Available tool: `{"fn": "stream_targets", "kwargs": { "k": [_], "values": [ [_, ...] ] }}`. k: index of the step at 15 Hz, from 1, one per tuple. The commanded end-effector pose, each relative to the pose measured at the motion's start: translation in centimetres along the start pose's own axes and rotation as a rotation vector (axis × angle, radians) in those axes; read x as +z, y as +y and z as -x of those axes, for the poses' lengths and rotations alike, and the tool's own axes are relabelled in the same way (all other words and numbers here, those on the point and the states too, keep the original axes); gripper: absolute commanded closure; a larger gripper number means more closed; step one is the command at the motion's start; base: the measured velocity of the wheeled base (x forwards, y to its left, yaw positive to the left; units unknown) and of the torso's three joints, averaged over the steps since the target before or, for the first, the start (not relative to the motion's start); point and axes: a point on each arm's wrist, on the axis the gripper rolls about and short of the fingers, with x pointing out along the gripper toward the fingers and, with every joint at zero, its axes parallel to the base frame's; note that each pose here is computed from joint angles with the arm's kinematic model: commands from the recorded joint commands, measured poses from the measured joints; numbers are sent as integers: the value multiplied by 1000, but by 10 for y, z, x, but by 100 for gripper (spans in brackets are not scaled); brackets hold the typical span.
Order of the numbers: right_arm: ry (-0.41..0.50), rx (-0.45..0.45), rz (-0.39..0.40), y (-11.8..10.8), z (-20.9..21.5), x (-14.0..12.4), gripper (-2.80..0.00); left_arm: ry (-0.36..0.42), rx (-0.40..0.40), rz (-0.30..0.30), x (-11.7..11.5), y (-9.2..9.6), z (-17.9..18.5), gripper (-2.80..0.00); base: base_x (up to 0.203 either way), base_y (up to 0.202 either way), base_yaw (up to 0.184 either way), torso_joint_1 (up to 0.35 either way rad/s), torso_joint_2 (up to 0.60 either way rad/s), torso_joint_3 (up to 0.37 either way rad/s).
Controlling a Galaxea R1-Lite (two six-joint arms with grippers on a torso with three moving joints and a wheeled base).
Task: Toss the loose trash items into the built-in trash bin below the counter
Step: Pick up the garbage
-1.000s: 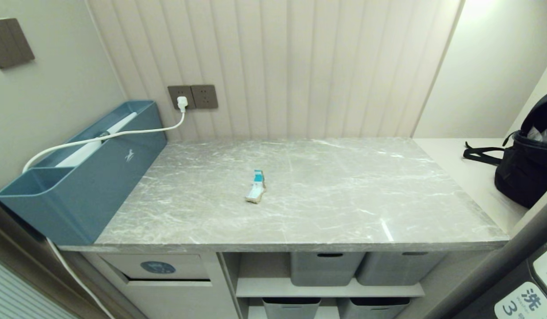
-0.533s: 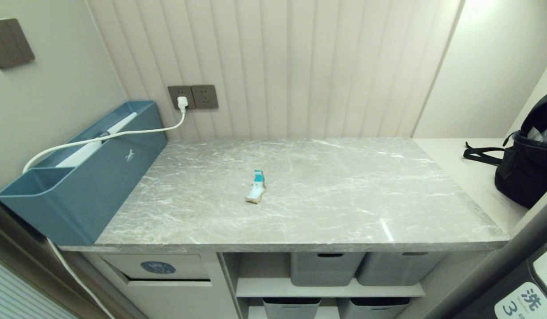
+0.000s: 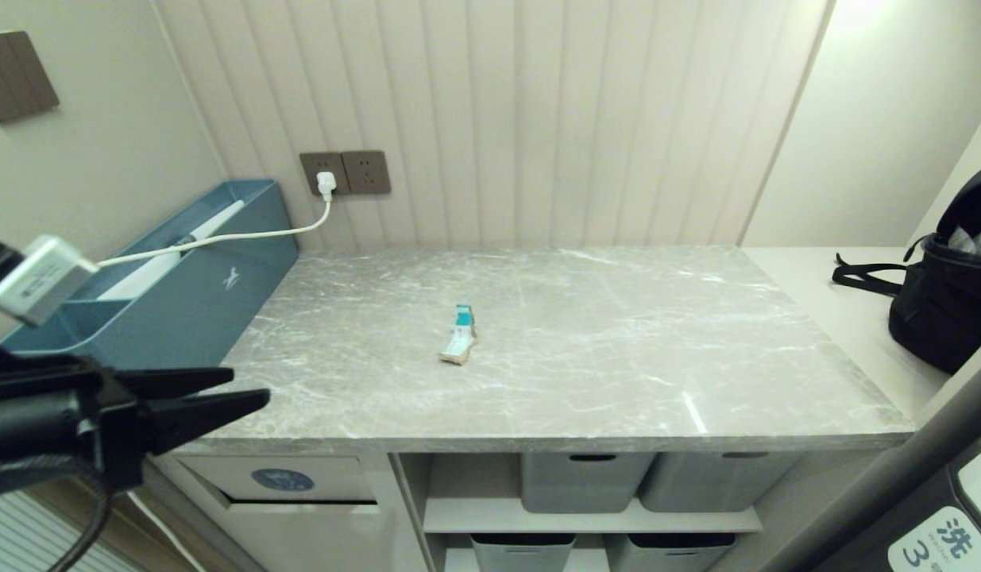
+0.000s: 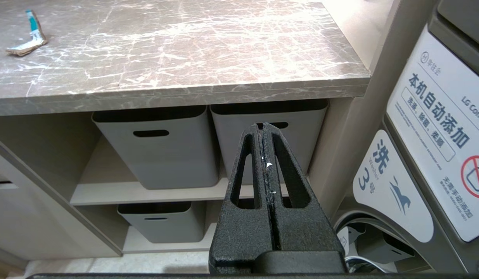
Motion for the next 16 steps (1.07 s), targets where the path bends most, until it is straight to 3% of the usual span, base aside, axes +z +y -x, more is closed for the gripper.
{"fn": "stream_targets", "kwargs": {
  "k": [1, 4, 6, 10, 12, 15, 16],
  "values": [
    [1, 0, 0, 0, 0, 0, 0, 146, -45, 52, 1, 16, -62, -280, 0, 0, 0, 0, 0, 0],
    [1, 0, 0, 0, 0, 0, 0, 227, -51, 93, 13, 14, -138, -280, 0, 0, 0, 0, 0, 0],
    [1, 0, 0, 0, 0, 0, 0, 231, 6, 106, 22, 12, -193, -280, 0, 0, 0, 0, 0, 0],
    [1, 0, 0, 0, 0, 0, 0, 142, 92, 176, 27, -1, -285, -280, 0, 0, 0, 0, 0, 0],
    [1, 0, 0, 0, 0, 0, 0, 98, 156, 168, 23, -15, -325, -280, 0, 0, 0, 0, 0, 0],
    [1, 0, 0, 0, 0, 0, 0, 29, 371, 139, 19, -22, -360, -280, 0, 0, 0, 0, 0, 0],
    [1, 0, 0, 0, 0, 0, 0, 26, 399, 135, 18, -20, -363, -280, 0, 0, 0, 0, 0, 0]
  ]
}}
